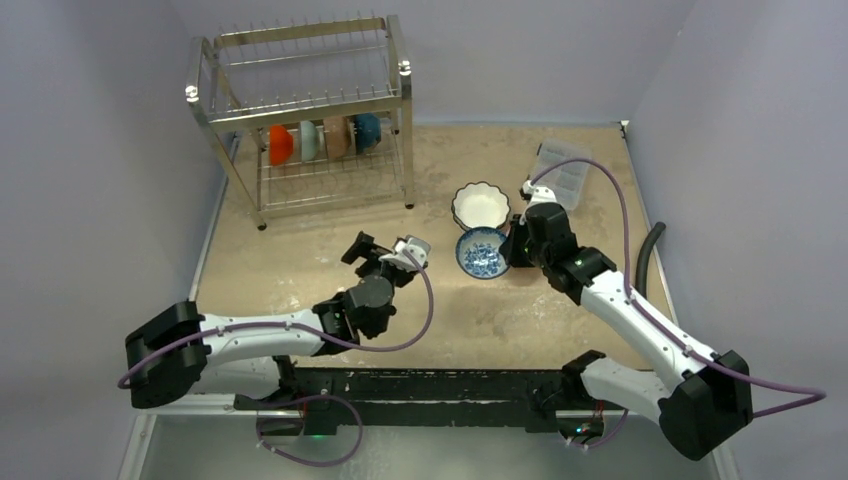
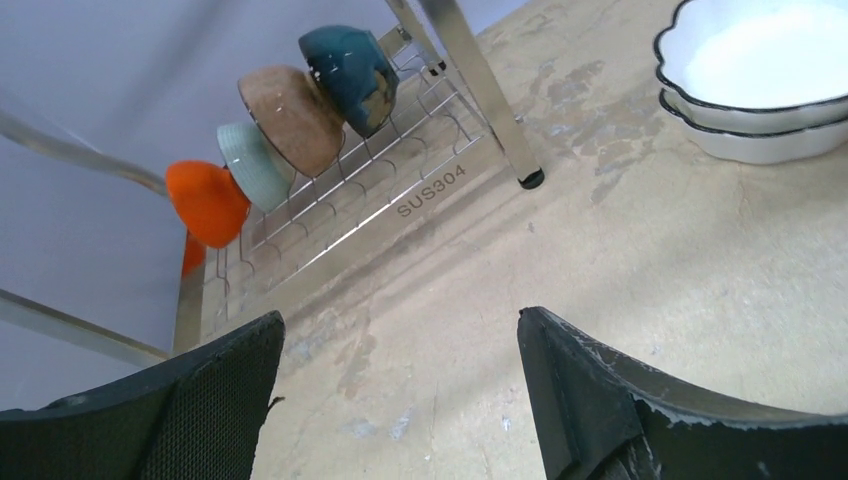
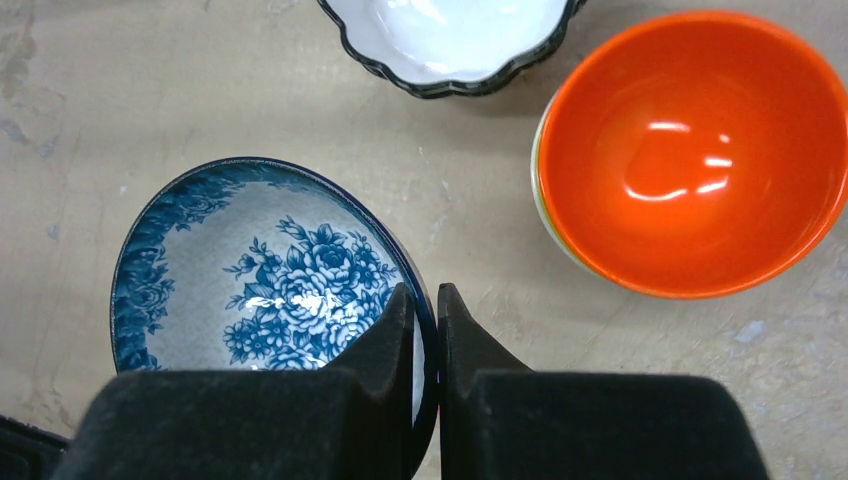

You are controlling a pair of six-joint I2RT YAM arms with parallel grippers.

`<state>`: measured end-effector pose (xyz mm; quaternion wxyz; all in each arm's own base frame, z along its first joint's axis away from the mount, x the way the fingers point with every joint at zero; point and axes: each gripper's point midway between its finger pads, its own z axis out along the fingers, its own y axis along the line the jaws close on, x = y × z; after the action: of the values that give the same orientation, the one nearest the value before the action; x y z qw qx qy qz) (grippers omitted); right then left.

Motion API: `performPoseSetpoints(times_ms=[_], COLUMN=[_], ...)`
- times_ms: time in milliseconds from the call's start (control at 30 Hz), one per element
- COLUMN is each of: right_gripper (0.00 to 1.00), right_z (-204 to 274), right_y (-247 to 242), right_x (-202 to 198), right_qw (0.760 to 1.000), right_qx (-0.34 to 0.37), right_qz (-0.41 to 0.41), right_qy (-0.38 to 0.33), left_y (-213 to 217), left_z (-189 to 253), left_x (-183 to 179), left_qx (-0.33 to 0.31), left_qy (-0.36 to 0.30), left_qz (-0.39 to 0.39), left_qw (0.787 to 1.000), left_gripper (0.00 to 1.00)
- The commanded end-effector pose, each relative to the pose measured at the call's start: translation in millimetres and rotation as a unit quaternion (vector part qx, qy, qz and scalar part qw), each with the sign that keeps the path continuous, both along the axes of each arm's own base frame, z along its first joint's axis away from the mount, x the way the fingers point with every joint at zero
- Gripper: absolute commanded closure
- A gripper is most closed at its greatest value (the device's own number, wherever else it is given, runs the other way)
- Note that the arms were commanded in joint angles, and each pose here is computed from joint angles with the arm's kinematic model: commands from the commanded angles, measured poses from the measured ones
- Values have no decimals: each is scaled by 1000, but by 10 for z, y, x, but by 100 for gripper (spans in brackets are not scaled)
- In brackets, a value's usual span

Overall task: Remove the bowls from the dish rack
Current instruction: Place the bowl at the center of the board.

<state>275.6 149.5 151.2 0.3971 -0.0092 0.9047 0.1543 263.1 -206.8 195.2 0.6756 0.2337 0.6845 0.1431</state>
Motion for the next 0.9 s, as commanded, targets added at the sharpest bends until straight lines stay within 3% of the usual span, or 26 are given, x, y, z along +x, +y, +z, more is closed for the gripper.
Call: performPoseSetpoints(times_ms=[0, 400, 867], right_gripper=[100, 100, 100], right_z=[156, -112, -425], right_y=[91, 25, -42], right_x=[69, -22, -58], right_qw=[997, 994, 995], right_qx=[58, 80, 72], right_qz=[-12, -33, -51], right_qy=[-50, -60, -45], left_y=[94, 614, 760], left_z=[-38, -272, -347], left_x=[116, 295, 277], left_qx=[-82, -199, -205], left_qy=[49, 114, 110], left_qz=[16, 85, 105], left_qw=[995, 970, 967], left_gripper=[15, 12, 12])
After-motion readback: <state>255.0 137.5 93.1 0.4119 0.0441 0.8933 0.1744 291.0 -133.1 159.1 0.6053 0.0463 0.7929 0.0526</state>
